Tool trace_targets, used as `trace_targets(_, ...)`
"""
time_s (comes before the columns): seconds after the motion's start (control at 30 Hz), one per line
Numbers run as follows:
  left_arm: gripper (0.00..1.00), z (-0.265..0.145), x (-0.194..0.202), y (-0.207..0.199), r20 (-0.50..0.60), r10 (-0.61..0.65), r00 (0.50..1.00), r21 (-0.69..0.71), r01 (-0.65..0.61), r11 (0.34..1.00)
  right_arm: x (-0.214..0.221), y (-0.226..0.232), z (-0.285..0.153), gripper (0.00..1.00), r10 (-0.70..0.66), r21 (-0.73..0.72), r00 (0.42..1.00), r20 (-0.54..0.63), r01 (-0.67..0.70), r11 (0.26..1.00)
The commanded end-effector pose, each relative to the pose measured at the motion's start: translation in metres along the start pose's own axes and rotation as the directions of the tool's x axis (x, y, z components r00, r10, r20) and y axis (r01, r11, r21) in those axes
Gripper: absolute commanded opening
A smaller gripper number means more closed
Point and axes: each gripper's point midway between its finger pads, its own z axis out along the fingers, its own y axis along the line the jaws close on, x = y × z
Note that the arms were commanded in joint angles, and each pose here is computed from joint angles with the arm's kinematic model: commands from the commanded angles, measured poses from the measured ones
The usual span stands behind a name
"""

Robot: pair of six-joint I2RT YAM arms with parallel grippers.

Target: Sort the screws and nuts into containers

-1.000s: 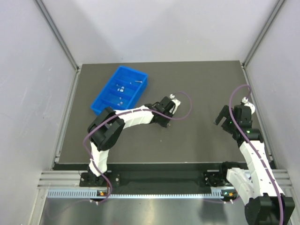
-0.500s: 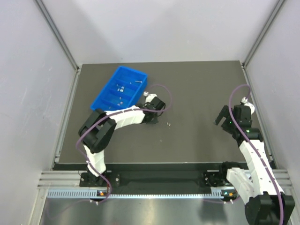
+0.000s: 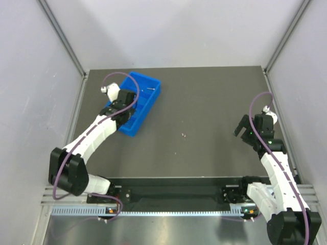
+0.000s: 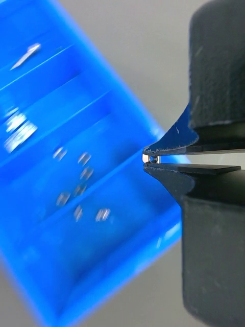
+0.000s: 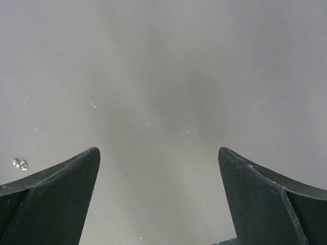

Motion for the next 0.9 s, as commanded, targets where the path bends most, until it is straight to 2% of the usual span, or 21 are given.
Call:
trace_targets(0.0,0.05,0.003,-0.021,0.042,0.062,-0.024,0.998,-0.096,0.03,0.995,-0.004,0.003,0.004,1.0,0.007,-0.007,1.0,0.017,-0.007,1.0)
trace_targets(0.37,0.06,0.035,-0.01,0.074,0.038,-0.031,0.999,-0.193,0.038,0.98,-0.003,0.002,0.004,1.0,0.008,-0.003,1.0,0.016,-0.008,1.0)
trace_targets(0.5,0.18,0.036,-0.014,0.071,0.044,-0.009,0.999,-0.183,0.017,0.983,-0.004,0.003,0.004,1.0,0.007,-0.005,1.0,0.018,-0.007,1.0)
trace_targets(0.53,0.26,0.034,-0.02,0.067,0.059,-0.013,0.998,-0.169,0.022,0.985,-0.005,0.003,0.004,1.0,0.005,-0.005,1.0,0.018,-0.005,1.0)
trace_targets(0.6,0.35,0.031,-0.025,0.066,0.06,0.004,0.998,-0.169,0.007,0.986,-0.005,0.003,0.004,1.0,0.003,-0.005,1.0,0.015,-0.003,1.0)
trace_targets(0.67,0.45,0.022,-0.033,0.058,0.053,0.012,0.999,-0.137,-0.005,0.991,-0.006,0.004,0.005,1.0,0.003,-0.005,1.0,0.015,-0.003,1.0)
trace_targets(0.7,0.47,0.016,-0.037,0.052,0.051,0.011,0.999,-0.111,-0.005,0.994,-0.006,0.004,0.004,1.0,0.004,-0.008,1.0,0.016,-0.004,1.0)
trace_targets(0.8,0.51,-0.01,-0.044,0.012,0.041,0.027,0.999,0.059,-0.029,0.998,-0.01,0.005,0.004,1.0,0.003,-0.005,1.0,0.023,-0.003,1.0)
trace_targets(0.87,0.52,-0.036,-0.028,-0.035,0.03,0.097,0.995,0.214,-0.101,0.972,-0.011,0.006,0.005,1.0,0.002,-0.005,1.0,0.023,-0.001,1.0)
